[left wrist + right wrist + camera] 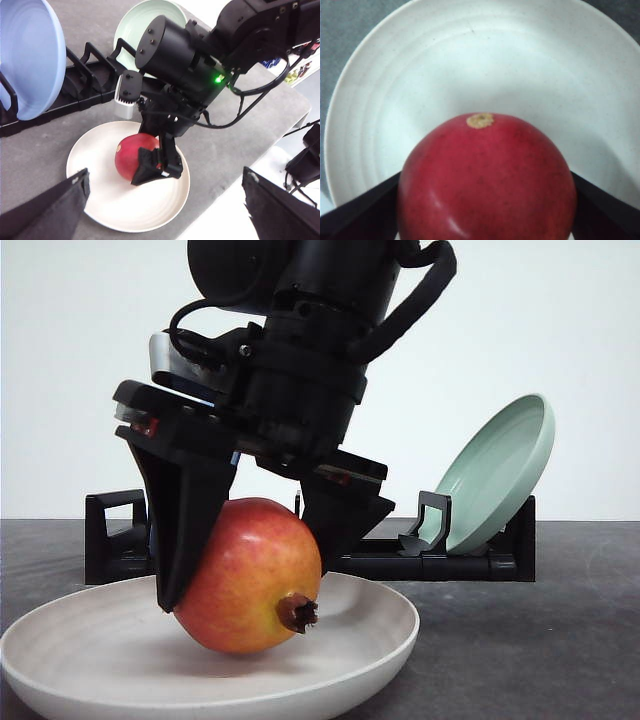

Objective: Place pomegranate in white plate

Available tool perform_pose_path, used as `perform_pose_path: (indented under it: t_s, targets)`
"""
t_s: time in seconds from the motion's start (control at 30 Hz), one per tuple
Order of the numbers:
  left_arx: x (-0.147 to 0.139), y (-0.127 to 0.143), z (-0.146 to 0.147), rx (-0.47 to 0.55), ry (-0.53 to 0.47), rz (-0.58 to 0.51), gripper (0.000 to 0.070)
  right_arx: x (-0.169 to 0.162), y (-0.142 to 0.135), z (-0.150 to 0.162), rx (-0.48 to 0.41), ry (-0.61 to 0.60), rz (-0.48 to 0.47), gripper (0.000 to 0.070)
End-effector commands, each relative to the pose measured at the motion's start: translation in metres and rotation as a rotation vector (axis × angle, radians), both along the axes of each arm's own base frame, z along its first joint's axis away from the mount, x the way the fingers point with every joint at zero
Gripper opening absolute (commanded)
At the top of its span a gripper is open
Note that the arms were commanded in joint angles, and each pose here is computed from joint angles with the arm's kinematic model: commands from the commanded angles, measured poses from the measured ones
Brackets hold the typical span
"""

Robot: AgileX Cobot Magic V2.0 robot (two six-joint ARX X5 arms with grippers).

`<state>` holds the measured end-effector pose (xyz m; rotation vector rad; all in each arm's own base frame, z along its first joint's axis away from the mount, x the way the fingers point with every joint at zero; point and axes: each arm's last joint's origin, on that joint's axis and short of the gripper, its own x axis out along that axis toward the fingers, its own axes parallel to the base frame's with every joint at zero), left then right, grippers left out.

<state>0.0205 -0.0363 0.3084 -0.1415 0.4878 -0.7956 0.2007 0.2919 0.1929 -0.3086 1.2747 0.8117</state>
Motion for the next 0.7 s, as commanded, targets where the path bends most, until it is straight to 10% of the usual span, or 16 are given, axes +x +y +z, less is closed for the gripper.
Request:
perform_pose_path:
  t_s: [0.0,0.17,0.33,0.67]
  targets:
    - [0.000,0.000,0.002,-0.014,0.000,-0.004,0.0592,0.001,0.007,-0.005,-0.003,0.007,0.000,0.0510]
    - [0.000,0.001,0.001,-0.001,0.003,-0.004,0.0592,0.002,0.005,-0.008,-0.023,0.020,-0.005,0.0518]
    - [-0.001,0.001,0.001,0.003,0.004,-0.004,0.0592,0.002,0.005,-0.009,-0.024,0.021,-0.005,0.0700]
    - [-0.001,0.001,0.001,0.002,0.004,-0.004,0.0592,0.000,0.001,0.007,0.026,0.014,0.010,0.0700]
